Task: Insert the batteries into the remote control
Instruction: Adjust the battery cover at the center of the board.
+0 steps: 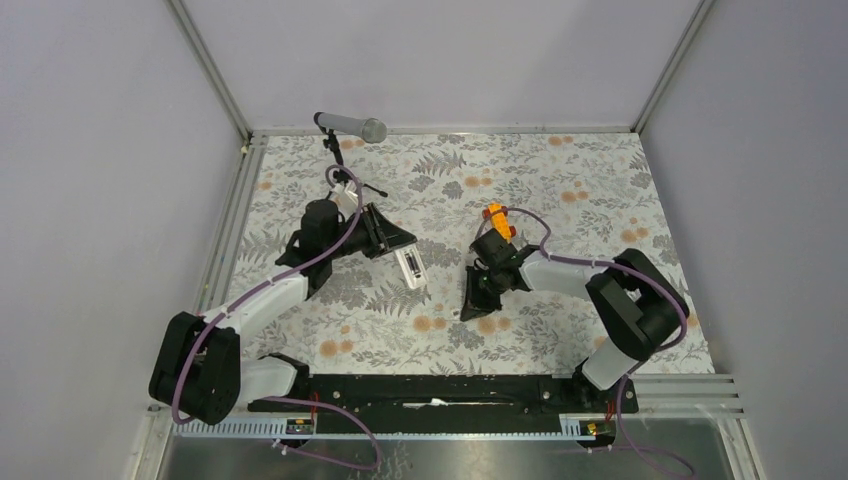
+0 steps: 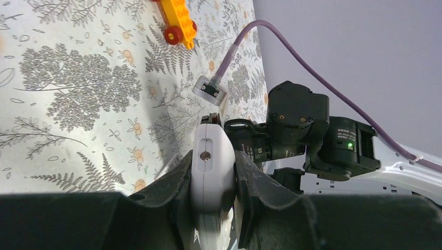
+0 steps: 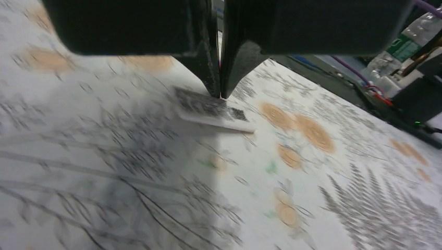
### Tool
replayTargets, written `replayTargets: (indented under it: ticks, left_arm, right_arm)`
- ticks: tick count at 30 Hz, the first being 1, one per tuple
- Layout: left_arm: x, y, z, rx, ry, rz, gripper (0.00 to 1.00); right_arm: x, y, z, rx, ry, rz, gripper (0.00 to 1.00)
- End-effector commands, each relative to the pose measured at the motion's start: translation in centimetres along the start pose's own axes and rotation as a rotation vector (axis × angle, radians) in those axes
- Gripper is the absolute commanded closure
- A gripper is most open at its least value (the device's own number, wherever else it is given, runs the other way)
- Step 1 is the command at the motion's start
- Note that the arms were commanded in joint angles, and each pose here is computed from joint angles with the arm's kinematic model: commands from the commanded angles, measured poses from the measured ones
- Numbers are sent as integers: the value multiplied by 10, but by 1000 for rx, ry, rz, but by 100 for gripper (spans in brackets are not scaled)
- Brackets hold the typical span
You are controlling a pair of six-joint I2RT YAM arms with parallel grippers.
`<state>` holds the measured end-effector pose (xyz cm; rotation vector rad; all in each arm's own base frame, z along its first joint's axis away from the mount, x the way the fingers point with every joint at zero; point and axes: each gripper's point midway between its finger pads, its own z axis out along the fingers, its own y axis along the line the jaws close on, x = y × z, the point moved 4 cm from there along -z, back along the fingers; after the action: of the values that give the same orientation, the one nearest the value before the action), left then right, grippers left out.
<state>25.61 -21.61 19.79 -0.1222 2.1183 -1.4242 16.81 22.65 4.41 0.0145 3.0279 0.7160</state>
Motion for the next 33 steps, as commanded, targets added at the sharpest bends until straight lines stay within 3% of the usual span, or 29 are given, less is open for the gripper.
replayTargets:
  ticks: [1, 8, 12, 16, 22, 30, 33]
  left_arm:
    - [-15, -9, -9, 22, -60, 46, 100]
    - [-27, -8, -13, -3, -90, 61, 100]
    - [-28, -10, -17, -11, -97, 73, 100]
    - [-28, -7, -19, -21, -101, 80, 100]
    - [-30, -11, -16, -5, -88, 67, 100]
    - [-29, -10, -16, -6, -85, 55, 100]
    - [-30, -12, -14, 11, -86, 42, 100]
  right_arm:
    - [-27, 42, 10, -194, -68, -41, 93]
    - [-61, 71, -14, -266, -259, -175, 81]
    - [-48, 70, -46, -288, -313, -239, 65]
    - [-57, 54, -58, -190, -382, -268, 46]
    - [-76, 34, -40, -30, -264, -241, 45]
    - [-56, 33, -35, -122, -186, -355, 27]
    - [-53, 26, -25, -101, -143, -348, 26]
